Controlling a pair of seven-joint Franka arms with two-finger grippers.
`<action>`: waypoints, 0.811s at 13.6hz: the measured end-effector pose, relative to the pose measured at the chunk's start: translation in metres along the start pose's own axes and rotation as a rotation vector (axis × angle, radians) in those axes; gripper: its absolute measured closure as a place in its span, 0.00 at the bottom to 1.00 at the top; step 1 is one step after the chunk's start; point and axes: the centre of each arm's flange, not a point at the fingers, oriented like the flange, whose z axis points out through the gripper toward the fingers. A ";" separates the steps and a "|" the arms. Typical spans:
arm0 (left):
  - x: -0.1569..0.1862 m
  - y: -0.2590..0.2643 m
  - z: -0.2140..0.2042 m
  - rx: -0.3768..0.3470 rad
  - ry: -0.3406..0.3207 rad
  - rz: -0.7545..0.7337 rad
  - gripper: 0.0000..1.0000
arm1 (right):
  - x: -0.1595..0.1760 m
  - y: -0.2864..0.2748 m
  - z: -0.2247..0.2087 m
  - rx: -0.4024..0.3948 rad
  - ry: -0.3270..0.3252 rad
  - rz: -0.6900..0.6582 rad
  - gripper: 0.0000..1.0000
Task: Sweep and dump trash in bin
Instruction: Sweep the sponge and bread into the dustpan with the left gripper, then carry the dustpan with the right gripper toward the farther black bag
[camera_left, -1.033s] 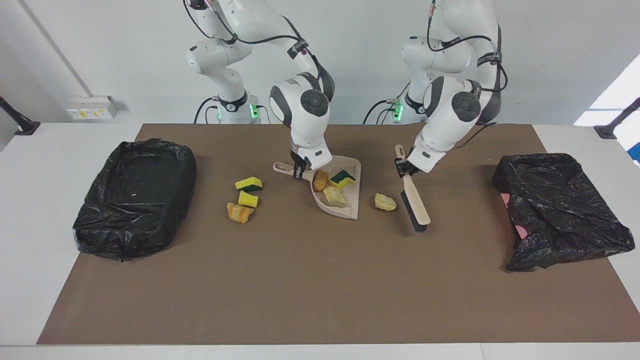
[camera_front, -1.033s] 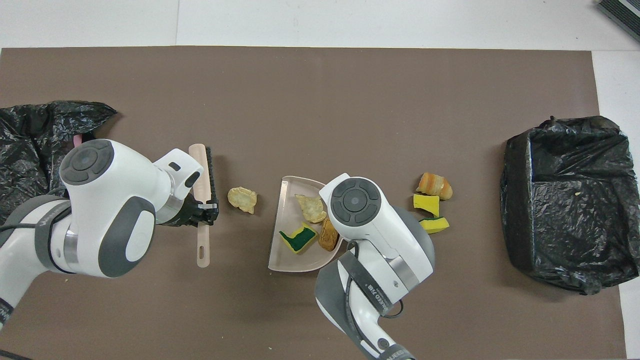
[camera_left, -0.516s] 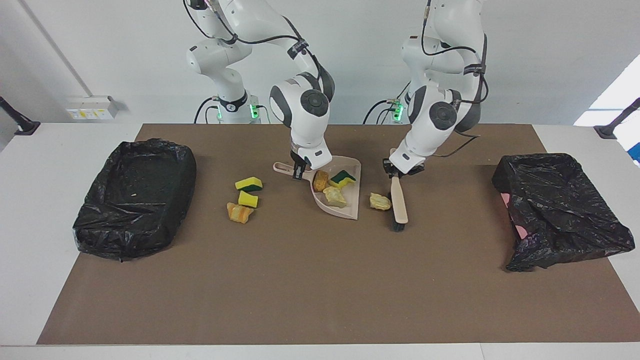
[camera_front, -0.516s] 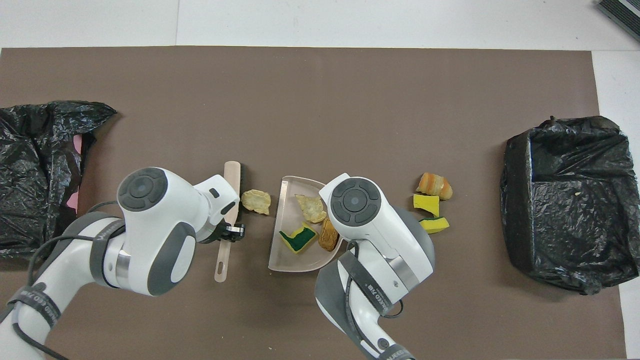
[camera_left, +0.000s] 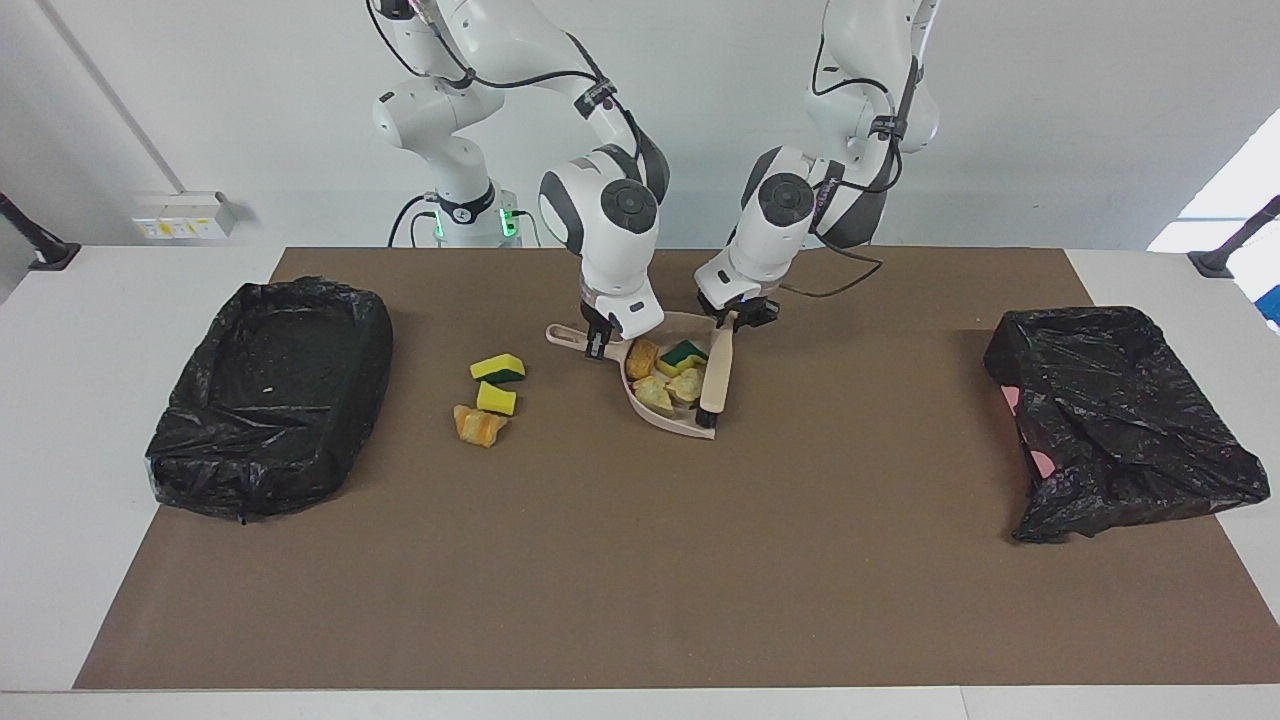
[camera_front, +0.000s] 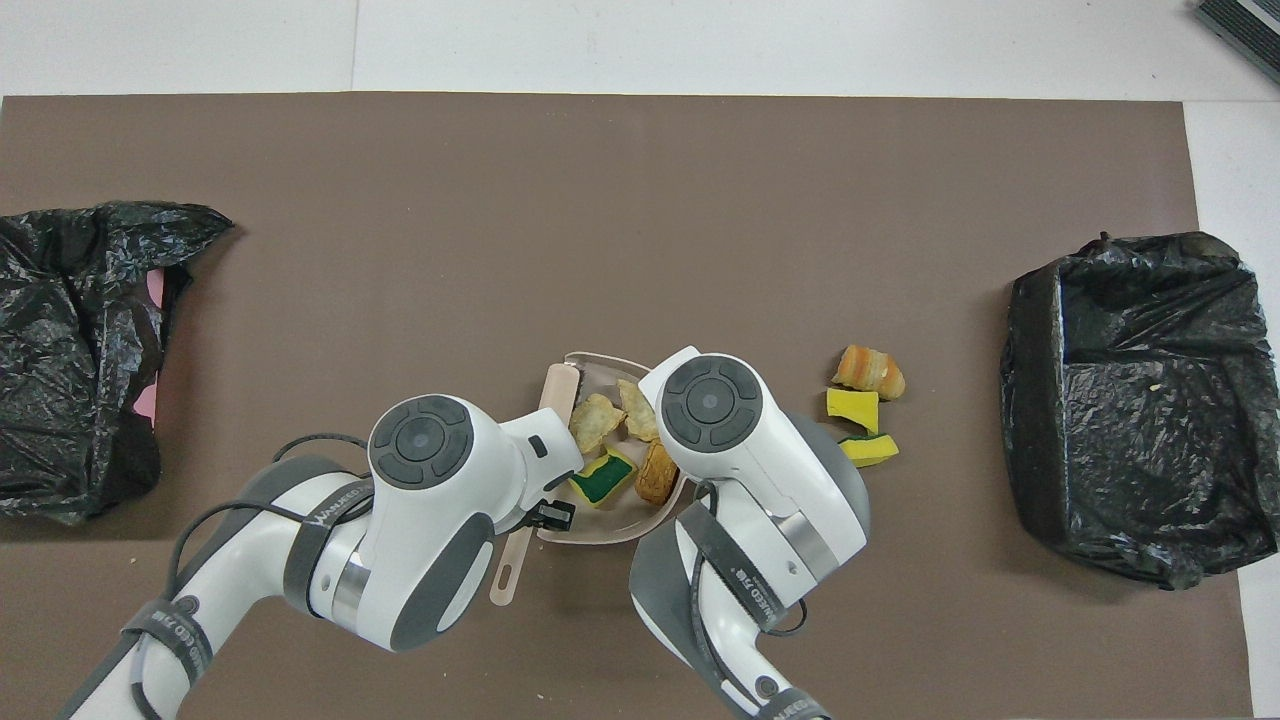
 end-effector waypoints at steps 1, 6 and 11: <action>0.003 -0.011 -0.002 -0.004 0.002 -0.018 0.74 | 0.000 0.000 0.000 0.000 0.000 0.000 0.69; 0.021 -0.098 -0.022 -0.034 0.011 -0.108 0.74 | -0.019 0.013 -0.009 -0.001 0.010 0.038 0.69; 0.020 -0.116 -0.025 -0.017 0.000 -0.198 0.74 | -0.128 0.055 -0.088 -0.066 0.108 0.111 0.69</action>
